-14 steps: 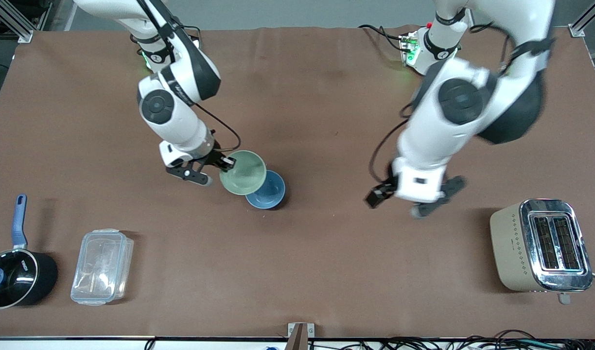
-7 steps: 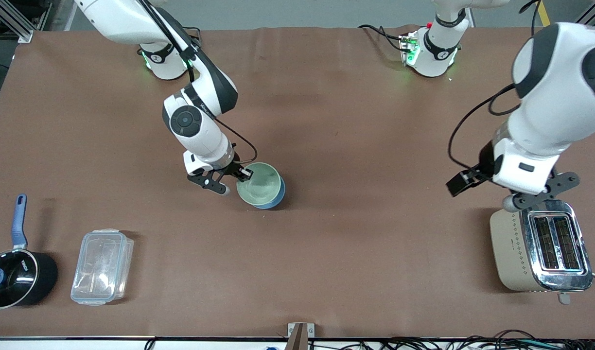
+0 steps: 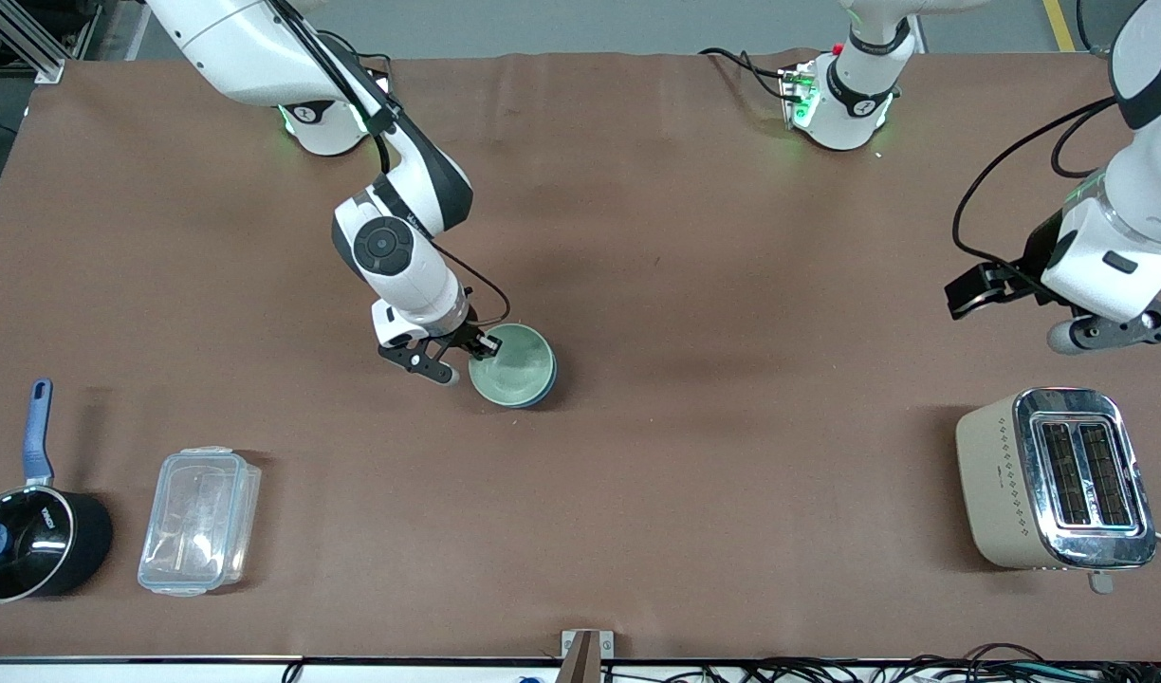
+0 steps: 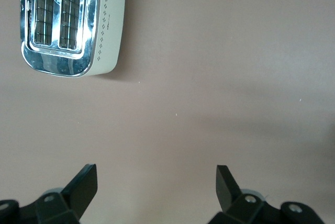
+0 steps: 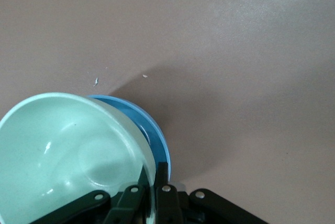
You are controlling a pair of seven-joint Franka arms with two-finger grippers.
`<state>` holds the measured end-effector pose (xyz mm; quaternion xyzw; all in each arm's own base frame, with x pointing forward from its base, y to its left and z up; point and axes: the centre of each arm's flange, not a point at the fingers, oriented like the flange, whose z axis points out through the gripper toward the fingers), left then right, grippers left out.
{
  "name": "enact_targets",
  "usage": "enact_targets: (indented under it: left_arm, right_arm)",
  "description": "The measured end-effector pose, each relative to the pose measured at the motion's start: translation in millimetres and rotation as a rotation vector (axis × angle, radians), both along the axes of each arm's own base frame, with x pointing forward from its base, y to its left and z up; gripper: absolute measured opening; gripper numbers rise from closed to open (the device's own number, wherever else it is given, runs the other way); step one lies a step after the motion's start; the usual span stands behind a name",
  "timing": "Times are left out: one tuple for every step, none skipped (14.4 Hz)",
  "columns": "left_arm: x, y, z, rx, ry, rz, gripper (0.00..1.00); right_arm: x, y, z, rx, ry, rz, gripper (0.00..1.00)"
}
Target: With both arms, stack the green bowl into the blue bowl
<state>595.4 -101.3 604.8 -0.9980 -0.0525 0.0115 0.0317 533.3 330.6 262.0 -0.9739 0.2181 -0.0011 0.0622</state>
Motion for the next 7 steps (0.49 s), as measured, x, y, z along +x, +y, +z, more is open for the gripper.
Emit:
enact_targets:
  left_arm:
    - [-2.4, -0.1, -0.4, 0.002, 0.004, -0.023, 1.0]
    - [-3.4, 1.2, -0.8, 0.002, 0.007, -0.036, 1.0]
    - [-3.4, 4.4, -1.2, 0.003, 0.009, -0.041, 1.0]
    - [-3.1, 8.3, -1.6, 0.003, 0.011, -0.042, 1.0]
    - [-2.9, 11.3, -2.1, 0.003, 0.014, -0.046, 1.0]
    - [-2.7, 13.1, -2.2, 0.003, 0.015, -0.047, 1.0]
    - [-2.6, 13.8, -2.2, 0.003, 0.015, -0.047, 1.0]
  right_arm:
    - [0.2, 0.3, -0.8, 0.002, -0.002, 0.0, 0.07]
    - [0.3, 1.0, -1.9, 0.005, -0.005, 0.0, 0.1]
    - [0.1, 2.0, -3.4, 0.008, -0.006, 0.0, 0.11]
    - [-0.2, 2.9, -5.1, 0.009, -0.007, 0.001, 0.11]
    - [-0.4, 3.2, -6.6, 0.01, -0.005, 0.0, 0.17]
    - [-0.2, 2.8, -7.6, 0.009, -0.003, -0.002, 0.25]
    - [0.5, 2.3, -7.8, 0.009, -0.003, -0.005, 0.34]
